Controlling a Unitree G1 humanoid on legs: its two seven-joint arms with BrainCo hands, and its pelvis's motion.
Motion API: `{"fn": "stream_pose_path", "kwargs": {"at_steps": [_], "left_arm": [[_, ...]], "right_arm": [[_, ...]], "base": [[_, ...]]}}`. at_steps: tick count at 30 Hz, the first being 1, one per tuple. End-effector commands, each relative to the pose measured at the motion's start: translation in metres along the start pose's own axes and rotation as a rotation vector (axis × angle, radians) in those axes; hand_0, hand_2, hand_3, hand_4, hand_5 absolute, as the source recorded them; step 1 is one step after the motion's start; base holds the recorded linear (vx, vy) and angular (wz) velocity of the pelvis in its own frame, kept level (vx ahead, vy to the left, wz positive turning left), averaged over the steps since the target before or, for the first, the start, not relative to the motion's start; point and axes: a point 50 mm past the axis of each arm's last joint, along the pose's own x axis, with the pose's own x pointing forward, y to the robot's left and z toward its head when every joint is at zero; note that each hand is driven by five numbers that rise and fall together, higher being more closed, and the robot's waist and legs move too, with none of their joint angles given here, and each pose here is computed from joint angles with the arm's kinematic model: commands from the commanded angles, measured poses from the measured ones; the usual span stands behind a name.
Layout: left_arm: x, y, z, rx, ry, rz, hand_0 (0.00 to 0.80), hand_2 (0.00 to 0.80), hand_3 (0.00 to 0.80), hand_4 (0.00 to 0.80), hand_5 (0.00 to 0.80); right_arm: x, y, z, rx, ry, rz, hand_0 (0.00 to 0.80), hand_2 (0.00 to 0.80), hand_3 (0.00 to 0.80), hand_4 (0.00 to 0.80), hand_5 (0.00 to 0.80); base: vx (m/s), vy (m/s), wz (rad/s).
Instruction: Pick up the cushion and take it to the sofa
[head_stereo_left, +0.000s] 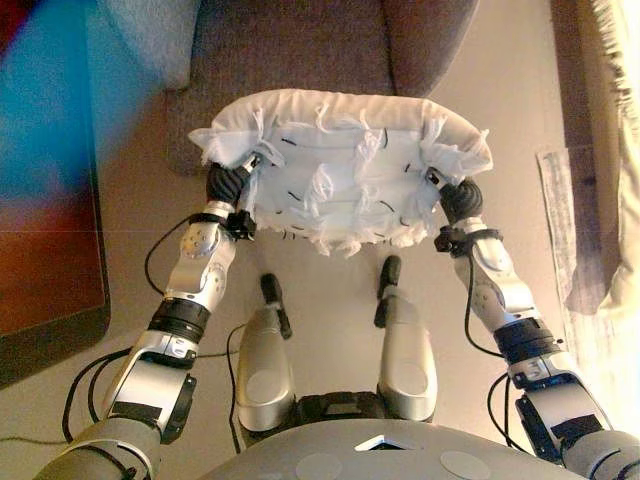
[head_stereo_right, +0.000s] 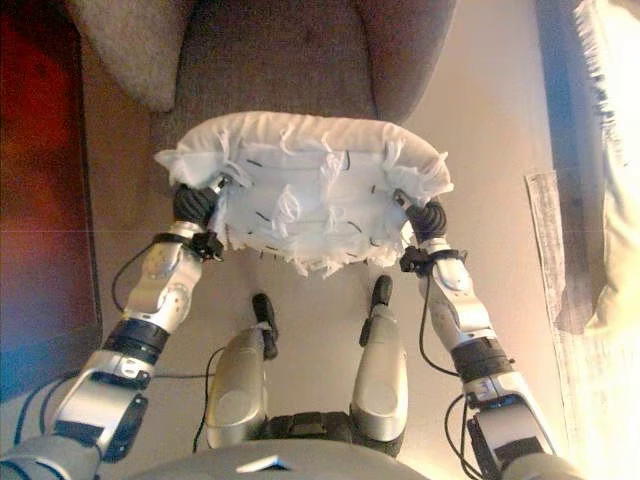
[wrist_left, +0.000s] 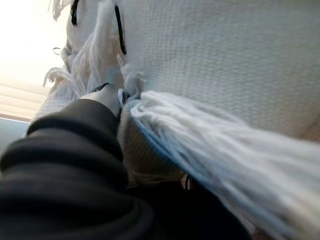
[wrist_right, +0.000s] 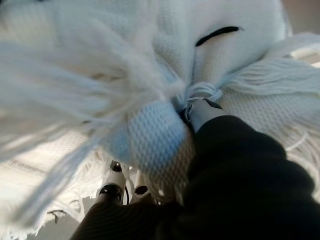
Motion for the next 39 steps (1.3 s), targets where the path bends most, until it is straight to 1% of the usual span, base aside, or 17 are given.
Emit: {"fn": "stream_pose_path", "kwargs": {"at_steps": [1,4,11,18,23,29,33,39], "left_arm": [[0.007,-0.027,0.022,-0.028,-0.098,-0.09,0.8,0.8,0.8,0.8,0.8],[0.004,-0.02,0.006,-0.061,-0.015,-0.046,0.8,0.8,0.8,0.8,0.8],[0.001,-0.023,-0.007,-0.039,0.04,-0.054,0.8,0.8,0.8,0.8,0.8],[0.022,-0.025,0.001,0.007,0.08,-0.102,0.8,0.8,0.8,0.8,0.8],[0.021,-0.024,-0.009,0.025,0.138,-0.122,0.8,0.8,0.8,0.8,0.8],[0.012,-0.034,-0.016,-0.016,0.12,-0.145,0.8,0.8,0.8,0.8,0.8],[0.003,-0.025,-0.021,-0.025,0.126,-0.116,0.8,0.8,0.8,0.8,0.8],[-0.01,-0.018,-0.029,-0.085,0.119,-0.053,0.8,0.8,0.8,0.8,0.8]], "right_arm": [[0.006,0.032,0.015,0.089,-0.063,0.164,0.8,0.8,0.8,0.8,0.8],[0.007,0.033,0.004,0.099,-0.022,0.113,0.8,0.8,0.8,0.8,0.8],[0.002,0.023,-0.011,0.115,0.052,0.002,0.8,0.8,0.8,0.8,0.8],[0.007,0.002,-0.029,0.15,0.119,-0.085,0.8,0.8,0.8,0.8,0.8],[0.008,-0.001,-0.03,0.131,0.15,-0.058,0.8,0.8,0.8,0.8,0.8],[0.005,-0.01,-0.023,0.103,0.156,-0.019,0.8,0.8,0.8,0.8,0.8],[0.002,-0.017,-0.024,0.105,0.177,0.025,0.8,0.8,0.8,0.8,0.8],[-0.002,-0.001,-0.03,0.056,0.221,0.122,0.8,0.8,0.8,0.8,0.8]], "base": [[0.23,0.028,-0.13],[0.25,0.041,-0.15],[0.14,0.094,-0.12],[0.072,0.137,0.27],[0.185,0.01,0.17],[0.401,-0.168,0.19],[0.464,-0.179,0.31],[0.483,-0.191,-0.41]]}}
